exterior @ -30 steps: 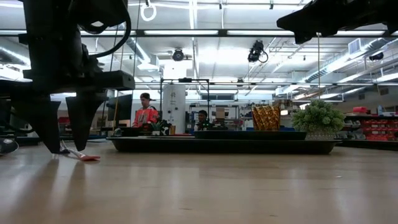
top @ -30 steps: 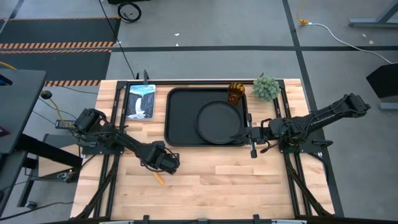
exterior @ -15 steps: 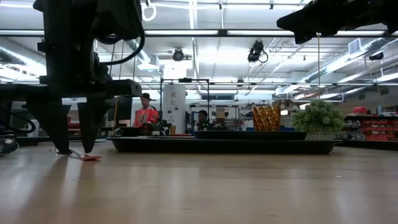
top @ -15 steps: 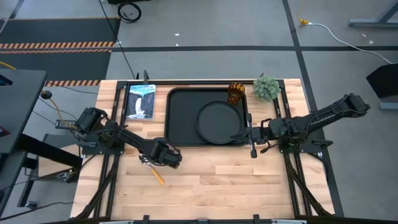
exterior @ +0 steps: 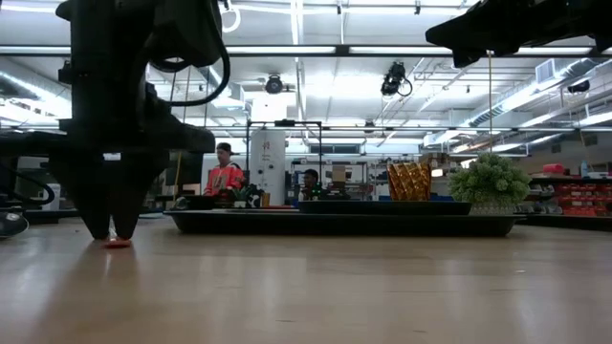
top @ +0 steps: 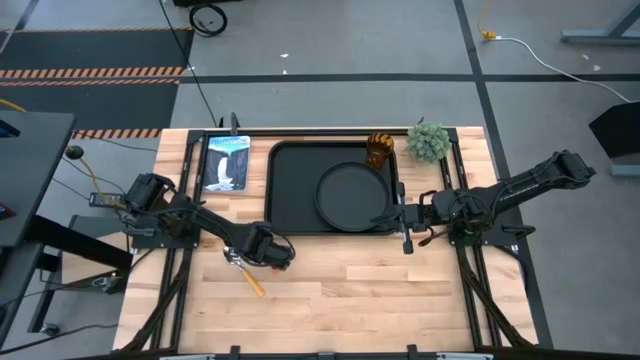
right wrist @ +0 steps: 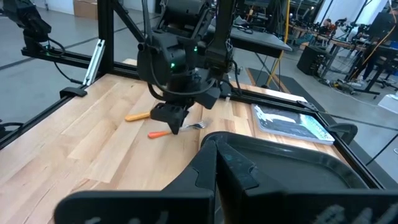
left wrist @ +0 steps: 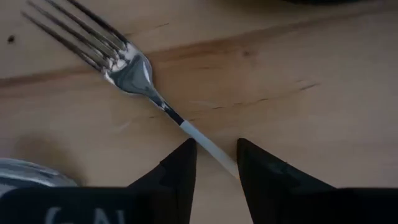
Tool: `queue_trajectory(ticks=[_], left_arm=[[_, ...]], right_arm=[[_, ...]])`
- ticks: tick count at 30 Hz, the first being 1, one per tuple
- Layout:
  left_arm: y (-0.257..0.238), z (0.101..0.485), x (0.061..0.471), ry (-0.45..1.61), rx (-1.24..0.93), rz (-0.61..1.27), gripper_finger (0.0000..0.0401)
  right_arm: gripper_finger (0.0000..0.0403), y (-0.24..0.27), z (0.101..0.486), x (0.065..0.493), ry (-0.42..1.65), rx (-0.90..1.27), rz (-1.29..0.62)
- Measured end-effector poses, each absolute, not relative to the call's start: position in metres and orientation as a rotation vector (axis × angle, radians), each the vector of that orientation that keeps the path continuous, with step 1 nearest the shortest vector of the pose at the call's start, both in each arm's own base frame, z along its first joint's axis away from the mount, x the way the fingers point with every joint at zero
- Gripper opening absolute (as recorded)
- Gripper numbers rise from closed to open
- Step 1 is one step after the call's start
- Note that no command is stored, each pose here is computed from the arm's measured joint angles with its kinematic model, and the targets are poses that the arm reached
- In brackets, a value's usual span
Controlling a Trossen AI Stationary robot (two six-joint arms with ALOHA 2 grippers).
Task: Pick and place plate/cup/fork/spoon on tray
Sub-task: Put the orange fork on the black tray
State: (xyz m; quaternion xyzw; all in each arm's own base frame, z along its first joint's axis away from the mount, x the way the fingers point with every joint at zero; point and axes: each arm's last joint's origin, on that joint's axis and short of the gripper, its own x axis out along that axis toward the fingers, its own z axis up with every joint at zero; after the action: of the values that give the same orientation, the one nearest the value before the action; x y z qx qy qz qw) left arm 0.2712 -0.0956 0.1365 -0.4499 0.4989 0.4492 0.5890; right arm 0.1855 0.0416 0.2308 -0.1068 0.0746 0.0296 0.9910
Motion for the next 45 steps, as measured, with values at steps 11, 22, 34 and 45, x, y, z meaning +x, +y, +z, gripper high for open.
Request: queue_trajectory(ticks=[11, 22, 34, 45], left_arm=[[-0.110, 0.136, 0.266, 1.343, -0.705, 0.707, 0.0103], [-0.105, 0.139, 0.266, 1.218, -1.018, 0.967, 0.0103], [-0.099, 0.139, 0.269, 1.107, -1.199, 1.131, 0.0102], [-0.100, 0.139, 0.269, 1.108, -1.174, 1.116, 0.0036]], right_arm=[[0.0009, 0.042, 0.231, 0.186, 0.150, -0.214, 0.059], [0.0009, 0.042, 0.231, 0.186, 0.150, -0.214, 0.059], [0.0009, 0.042, 0.231, 0.186, 0.150, -0.214, 0.059], [0.0009, 0.042, 0.231, 0.186, 0.150, -0.214, 0.059]])
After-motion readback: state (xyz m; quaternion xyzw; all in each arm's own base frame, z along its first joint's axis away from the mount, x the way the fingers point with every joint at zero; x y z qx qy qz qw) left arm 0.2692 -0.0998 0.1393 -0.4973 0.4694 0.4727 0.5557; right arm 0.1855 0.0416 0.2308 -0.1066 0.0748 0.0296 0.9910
